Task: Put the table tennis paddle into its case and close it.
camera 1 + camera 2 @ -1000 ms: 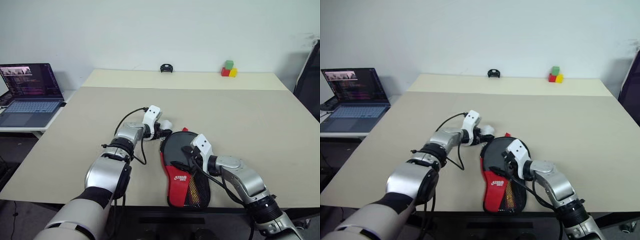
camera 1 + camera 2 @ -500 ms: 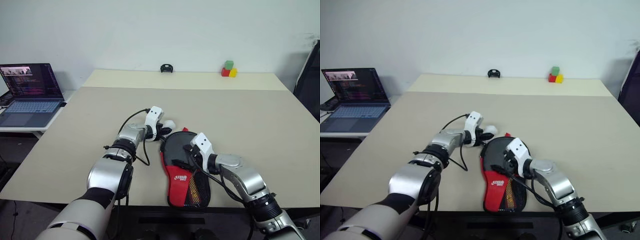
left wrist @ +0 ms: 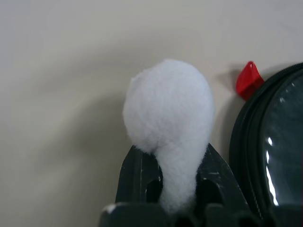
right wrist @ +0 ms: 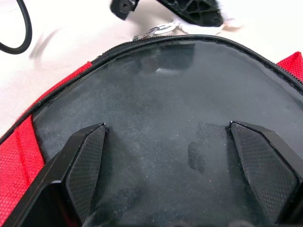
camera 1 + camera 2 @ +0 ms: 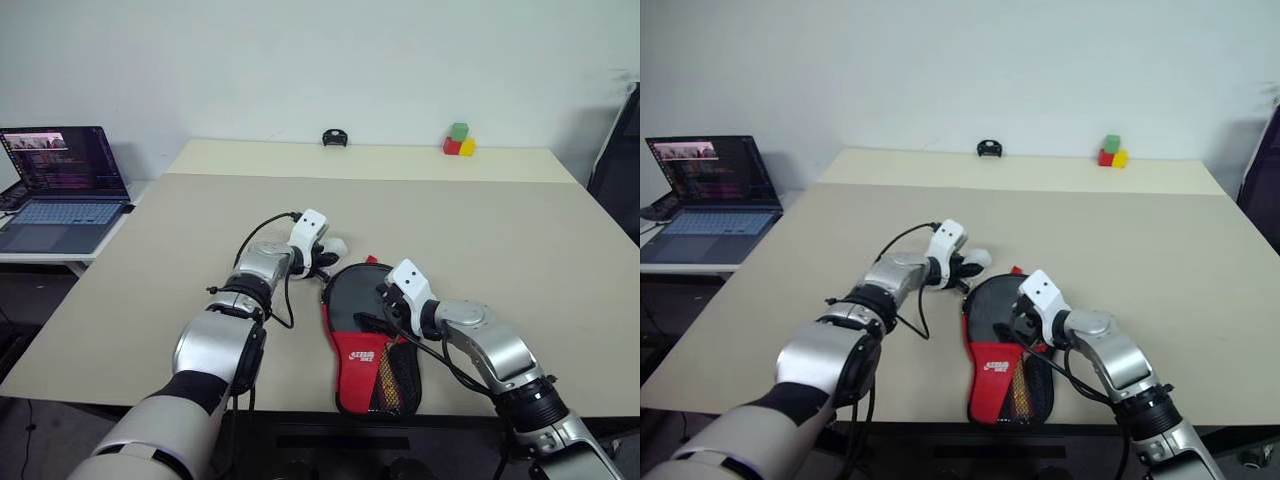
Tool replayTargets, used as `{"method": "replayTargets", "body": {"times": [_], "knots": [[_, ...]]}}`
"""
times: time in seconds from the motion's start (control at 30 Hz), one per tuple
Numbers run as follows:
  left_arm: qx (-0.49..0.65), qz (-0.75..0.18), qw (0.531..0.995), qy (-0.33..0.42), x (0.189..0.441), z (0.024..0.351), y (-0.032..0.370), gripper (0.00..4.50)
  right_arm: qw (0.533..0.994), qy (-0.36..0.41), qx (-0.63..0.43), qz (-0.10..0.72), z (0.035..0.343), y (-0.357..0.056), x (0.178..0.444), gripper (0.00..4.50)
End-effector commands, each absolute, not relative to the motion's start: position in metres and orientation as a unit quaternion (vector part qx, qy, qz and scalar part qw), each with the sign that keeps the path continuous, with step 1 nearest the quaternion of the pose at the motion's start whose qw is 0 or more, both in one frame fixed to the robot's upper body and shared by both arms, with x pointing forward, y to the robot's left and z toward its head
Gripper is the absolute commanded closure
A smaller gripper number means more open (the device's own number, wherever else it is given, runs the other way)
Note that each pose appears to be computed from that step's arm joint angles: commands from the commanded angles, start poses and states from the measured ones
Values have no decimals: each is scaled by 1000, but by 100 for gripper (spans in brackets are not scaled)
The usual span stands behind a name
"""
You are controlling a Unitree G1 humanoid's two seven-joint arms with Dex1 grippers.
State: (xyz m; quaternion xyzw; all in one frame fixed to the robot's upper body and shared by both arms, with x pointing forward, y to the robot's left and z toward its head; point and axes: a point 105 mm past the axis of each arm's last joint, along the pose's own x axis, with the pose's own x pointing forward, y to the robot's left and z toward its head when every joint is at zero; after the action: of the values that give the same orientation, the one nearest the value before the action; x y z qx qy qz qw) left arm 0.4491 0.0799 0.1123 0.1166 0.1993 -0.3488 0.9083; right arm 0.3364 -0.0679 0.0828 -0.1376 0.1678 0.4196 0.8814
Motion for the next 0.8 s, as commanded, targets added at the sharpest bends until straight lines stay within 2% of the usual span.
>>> {"method": "replayTargets", "body": {"times": [0.03, 0.23, 0.53, 0.8], "knots": [[143, -346, 915, 152, 458, 141, 65, 426, 861, 280, -138, 402, 30, -82, 317, 0], [184, -344, 913, 121, 461, 153, 42, 426, 866, 291, -132, 385, 24, -88, 314, 0], [254, -302, 916, 75, 467, 169, 26, 426, 870, 305, -113, 370, 19, -85, 295, 0], [298, -313, 902, 15, 459, 192, -21, 426, 873, 312, -98, 362, 16, -75, 280, 0]]}}
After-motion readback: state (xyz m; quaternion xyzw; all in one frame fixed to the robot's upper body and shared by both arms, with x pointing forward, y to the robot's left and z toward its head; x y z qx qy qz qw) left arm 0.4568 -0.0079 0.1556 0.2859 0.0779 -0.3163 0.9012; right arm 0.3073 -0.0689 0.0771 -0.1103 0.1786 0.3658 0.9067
